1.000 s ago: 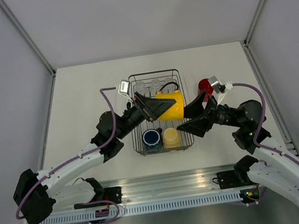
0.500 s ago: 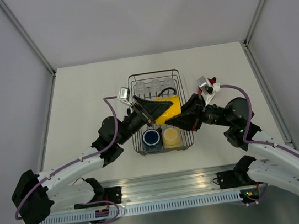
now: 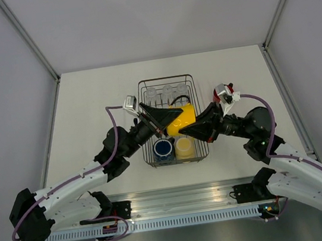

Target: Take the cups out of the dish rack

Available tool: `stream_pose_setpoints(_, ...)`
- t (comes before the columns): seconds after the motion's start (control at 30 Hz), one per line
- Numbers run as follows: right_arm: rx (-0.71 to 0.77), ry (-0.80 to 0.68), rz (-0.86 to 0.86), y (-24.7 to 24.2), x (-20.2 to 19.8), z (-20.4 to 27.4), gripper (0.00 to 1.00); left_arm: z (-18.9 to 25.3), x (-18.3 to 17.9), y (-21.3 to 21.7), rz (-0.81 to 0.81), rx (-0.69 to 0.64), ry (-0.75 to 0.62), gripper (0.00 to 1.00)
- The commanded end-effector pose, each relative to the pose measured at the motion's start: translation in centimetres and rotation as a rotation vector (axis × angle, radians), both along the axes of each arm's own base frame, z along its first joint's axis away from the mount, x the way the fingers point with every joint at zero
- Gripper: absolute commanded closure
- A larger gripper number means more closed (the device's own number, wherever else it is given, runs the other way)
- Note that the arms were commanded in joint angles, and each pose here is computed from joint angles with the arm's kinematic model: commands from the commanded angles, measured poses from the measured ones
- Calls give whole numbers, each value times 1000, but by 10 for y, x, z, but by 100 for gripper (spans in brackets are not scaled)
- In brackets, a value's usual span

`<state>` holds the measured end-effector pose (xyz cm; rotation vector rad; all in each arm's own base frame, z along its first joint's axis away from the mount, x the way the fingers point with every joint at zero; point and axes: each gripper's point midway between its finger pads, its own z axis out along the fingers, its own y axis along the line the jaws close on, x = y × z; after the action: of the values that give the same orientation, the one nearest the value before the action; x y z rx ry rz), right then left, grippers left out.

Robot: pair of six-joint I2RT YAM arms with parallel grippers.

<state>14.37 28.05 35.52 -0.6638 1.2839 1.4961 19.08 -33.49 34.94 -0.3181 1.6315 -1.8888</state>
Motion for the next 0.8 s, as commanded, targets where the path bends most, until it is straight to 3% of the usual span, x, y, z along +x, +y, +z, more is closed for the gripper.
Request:
stream_pose_setpoints(0.0,81,-145,-101,-16,0,38,100,44,-3,14,16,-120,-14,0)
stream_pose_setpoints(0.3,9,-160,-396,-48,33,39,100,35,5,23,87,-34,-2,0)
stream_pose_setpoints(0.4,-113,-131,-544,-64,55,30,100,25,16,37,194,80,-1,0)
stream_pose_setpoints(0.5,-332,-9,-686,-83,78,-4,100,11,26,59,315,234,1,0)
stream_pose_setpoints(0.7,-644,119,-888,-113,111,-35,99,21,17,86,375,344,-161,0)
stream_pose_setpoints(0.77,-750,128,-942,-120,124,-47,99,23,12,89,356,434,-247,0)
